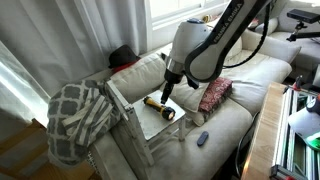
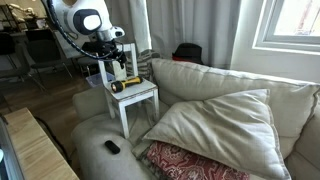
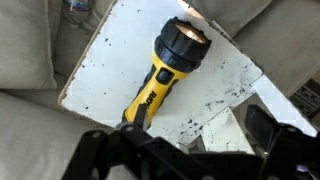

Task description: Press the on and off button of the torchlight twice and then flip the torchlight to make it face down on the chair seat

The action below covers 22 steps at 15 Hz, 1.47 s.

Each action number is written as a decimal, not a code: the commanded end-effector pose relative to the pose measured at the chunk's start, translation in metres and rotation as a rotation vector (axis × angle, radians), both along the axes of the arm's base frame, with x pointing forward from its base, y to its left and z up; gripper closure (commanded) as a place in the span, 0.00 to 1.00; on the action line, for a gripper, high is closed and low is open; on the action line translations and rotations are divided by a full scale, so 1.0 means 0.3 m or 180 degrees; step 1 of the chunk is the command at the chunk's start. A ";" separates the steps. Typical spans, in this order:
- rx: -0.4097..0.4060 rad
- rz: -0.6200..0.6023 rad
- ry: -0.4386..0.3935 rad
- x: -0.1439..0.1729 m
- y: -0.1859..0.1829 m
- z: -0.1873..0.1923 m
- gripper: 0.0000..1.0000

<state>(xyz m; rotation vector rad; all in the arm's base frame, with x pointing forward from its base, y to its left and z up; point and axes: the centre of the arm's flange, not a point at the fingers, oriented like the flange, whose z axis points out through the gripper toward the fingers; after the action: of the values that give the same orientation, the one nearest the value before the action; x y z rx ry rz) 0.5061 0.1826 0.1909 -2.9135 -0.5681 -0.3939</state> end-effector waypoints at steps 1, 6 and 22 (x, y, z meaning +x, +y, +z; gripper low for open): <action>0.0001 -0.0003 -0.0002 0.001 0.000 0.001 0.00; 0.0169 0.0006 0.0067 0.024 -0.016 -0.070 0.00; 0.0274 0.0053 -0.0010 0.062 -0.080 -0.228 1.00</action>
<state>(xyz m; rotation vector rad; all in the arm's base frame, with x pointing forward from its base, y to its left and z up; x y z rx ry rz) 0.5228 0.1622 0.1332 -2.8424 -0.5571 -0.3825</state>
